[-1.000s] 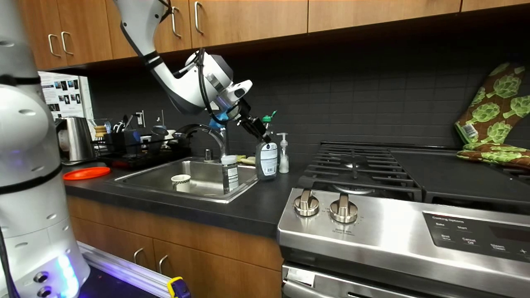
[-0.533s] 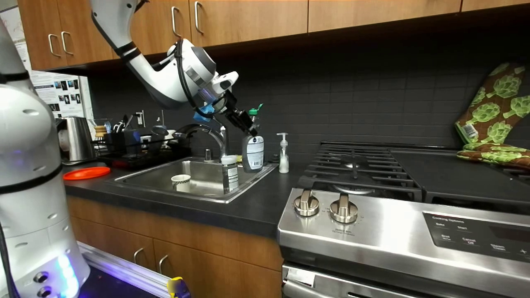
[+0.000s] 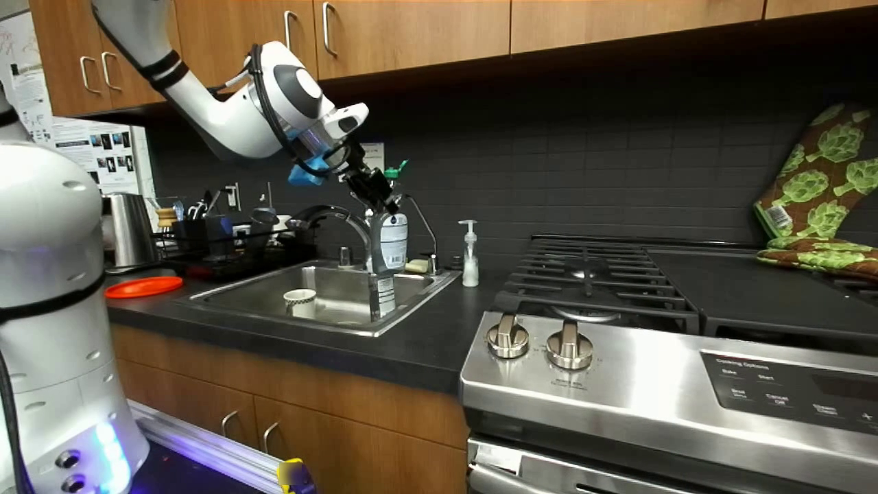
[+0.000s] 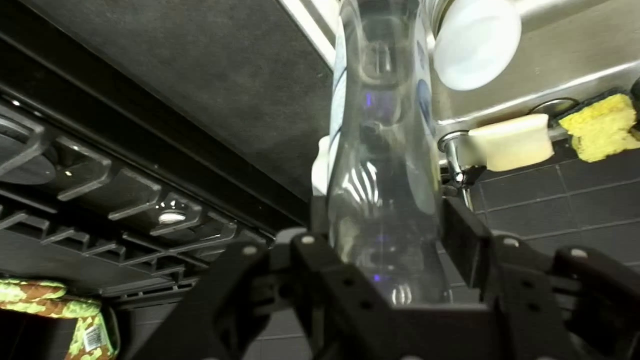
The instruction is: Shift the bottle to the left counter
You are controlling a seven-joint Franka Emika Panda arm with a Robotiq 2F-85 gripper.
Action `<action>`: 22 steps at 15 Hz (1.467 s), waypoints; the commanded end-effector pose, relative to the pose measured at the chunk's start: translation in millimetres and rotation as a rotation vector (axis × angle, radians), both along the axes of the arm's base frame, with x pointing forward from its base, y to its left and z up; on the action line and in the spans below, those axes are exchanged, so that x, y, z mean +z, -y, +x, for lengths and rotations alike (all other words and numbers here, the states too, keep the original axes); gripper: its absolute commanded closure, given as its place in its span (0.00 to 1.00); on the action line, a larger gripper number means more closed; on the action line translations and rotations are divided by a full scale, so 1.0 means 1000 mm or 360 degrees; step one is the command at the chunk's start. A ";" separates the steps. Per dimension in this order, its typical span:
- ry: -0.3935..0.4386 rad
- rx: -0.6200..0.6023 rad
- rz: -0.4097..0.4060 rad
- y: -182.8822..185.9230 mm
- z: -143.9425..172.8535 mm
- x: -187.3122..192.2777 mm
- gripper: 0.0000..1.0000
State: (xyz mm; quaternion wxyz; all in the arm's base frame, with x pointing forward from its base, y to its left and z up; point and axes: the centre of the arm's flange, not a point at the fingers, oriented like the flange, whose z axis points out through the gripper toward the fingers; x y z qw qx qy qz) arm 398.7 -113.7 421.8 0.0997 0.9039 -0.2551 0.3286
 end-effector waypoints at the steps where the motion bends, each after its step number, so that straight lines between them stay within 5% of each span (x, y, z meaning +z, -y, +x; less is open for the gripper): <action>1: -0.0055 0.0100 -0.0012 -0.005 -0.025 0.042 0.67; 12: -0.0313 0.0426 0.0079 -0.042 -0.054 0.064 0.67; 22: -0.0398 0.0748 0.0184 -0.087 -0.088 0.071 0.67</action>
